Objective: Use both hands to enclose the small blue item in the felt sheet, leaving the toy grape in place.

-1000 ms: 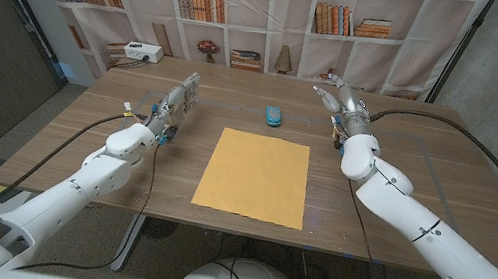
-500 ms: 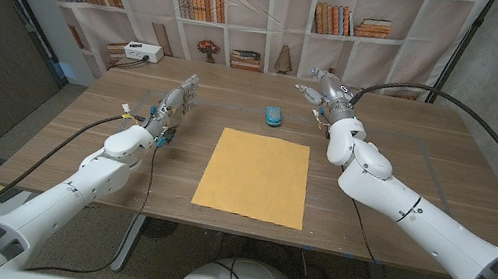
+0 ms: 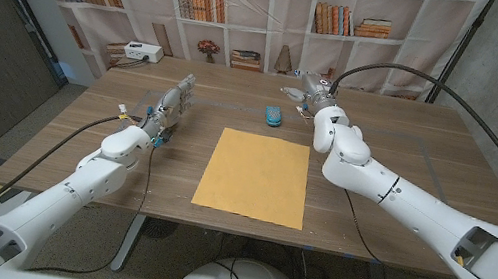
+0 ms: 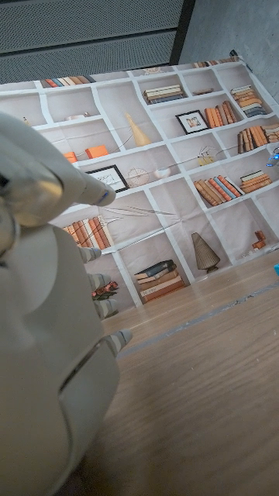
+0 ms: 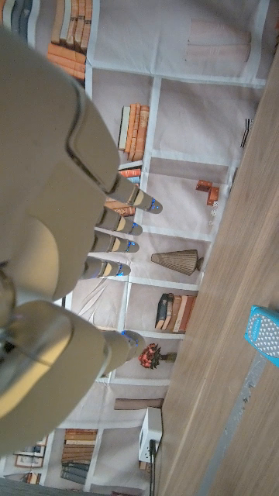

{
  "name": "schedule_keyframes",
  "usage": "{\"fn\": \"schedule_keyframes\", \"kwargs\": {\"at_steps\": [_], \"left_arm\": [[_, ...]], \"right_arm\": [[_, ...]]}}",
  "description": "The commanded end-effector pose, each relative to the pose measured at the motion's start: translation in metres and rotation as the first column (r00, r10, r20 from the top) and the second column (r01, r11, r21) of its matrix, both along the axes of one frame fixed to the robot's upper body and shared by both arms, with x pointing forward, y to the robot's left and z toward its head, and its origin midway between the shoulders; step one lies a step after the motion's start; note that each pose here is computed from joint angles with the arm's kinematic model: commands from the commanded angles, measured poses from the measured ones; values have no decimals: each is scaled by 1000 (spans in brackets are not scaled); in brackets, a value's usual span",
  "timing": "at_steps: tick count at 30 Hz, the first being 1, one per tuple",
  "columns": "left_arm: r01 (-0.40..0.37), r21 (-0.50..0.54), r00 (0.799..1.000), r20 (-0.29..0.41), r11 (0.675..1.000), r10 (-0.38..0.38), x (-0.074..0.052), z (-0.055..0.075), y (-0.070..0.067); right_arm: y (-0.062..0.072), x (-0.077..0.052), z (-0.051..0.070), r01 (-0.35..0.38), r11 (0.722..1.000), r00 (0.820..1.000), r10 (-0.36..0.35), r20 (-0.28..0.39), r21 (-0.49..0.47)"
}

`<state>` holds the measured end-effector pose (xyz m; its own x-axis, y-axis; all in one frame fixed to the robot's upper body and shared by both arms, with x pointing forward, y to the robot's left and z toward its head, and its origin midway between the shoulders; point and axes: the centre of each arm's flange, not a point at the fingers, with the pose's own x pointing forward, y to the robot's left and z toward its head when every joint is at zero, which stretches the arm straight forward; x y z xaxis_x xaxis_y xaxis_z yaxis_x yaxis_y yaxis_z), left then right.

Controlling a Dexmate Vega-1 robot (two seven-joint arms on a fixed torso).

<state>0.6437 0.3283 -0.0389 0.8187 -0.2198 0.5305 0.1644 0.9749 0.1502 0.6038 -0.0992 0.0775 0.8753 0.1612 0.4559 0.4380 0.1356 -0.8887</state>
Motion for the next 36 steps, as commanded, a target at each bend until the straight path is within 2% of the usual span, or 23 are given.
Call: {"fn": "schedule_keyframes", "kwargs": {"at_steps": [1, 12, 30, 36], "left_arm": [[-14, -5, 1000, -10, 1000, 14, -1, -6, 9], [-22, -10, 1000, -15, 1000, 22, 0, -8, 15], [-34, -5, 999, -18, 999, 34, 4, -4, 23], [-35, -5, 999, -18, 999, 35, 6, -2, 23]], "right_arm": [[30, 28, 1, 97, 989, 986, -111, -123, -109], [42, 55, -5, 174, 971, 953, -207, -219, -163], [56, 83, -12, 252, 947, 910, -302, -284, -200], [61, 91, -16, 255, 939, 903, -317, -290, -231]]}}
